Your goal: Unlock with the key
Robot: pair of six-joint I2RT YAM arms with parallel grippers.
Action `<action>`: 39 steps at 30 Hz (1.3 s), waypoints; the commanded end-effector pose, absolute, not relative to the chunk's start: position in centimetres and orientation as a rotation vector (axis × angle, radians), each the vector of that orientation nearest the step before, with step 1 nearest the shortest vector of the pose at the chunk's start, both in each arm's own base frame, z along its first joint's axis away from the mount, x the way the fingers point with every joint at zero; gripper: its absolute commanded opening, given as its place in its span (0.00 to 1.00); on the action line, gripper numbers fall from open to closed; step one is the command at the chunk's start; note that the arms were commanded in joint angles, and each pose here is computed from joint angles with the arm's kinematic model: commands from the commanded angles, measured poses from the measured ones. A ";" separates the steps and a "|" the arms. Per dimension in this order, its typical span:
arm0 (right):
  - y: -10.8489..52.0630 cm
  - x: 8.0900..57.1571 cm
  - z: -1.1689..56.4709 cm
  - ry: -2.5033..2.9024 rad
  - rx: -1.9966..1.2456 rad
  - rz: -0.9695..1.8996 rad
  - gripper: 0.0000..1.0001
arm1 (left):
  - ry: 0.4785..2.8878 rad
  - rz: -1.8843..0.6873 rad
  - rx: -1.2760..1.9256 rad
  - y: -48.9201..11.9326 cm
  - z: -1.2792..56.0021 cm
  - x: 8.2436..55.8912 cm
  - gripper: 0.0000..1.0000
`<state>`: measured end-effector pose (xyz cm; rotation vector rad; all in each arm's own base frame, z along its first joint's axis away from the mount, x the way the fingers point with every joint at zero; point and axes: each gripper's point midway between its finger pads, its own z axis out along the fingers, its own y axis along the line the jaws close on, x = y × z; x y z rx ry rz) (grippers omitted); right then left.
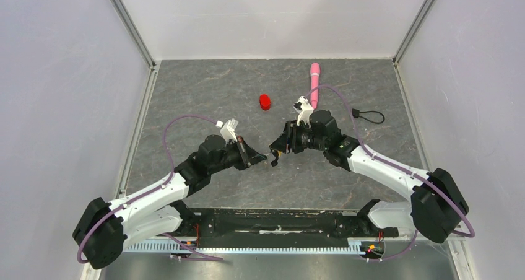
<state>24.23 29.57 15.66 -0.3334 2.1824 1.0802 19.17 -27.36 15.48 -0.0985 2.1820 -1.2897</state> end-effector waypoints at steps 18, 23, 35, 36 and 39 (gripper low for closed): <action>30.4 24.5 19.1 2.028 -0.365 1.166 0.00 | 2.076 -1.378 -0.034 -28.8 18.8 19.7 0.02; 30.4 24.5 19.4 2.017 -0.365 1.174 0.00 | 2.087 -1.371 -0.046 -28.8 18.4 19.8 0.02; 30.4 24.4 19.1 2.018 -0.368 1.171 0.00 | 2.076 -1.368 -0.066 -28.8 18.8 20.2 0.02; 30.4 24.4 19.0 2.019 -0.367 1.170 0.00 | 2.073 -1.367 -0.068 -28.8 18.8 20.2 0.02; 30.3 24.4 18.9 2.023 -0.365 1.167 0.00 | 2.072 -1.366 -0.063 -29.0 18.9 20.3 0.02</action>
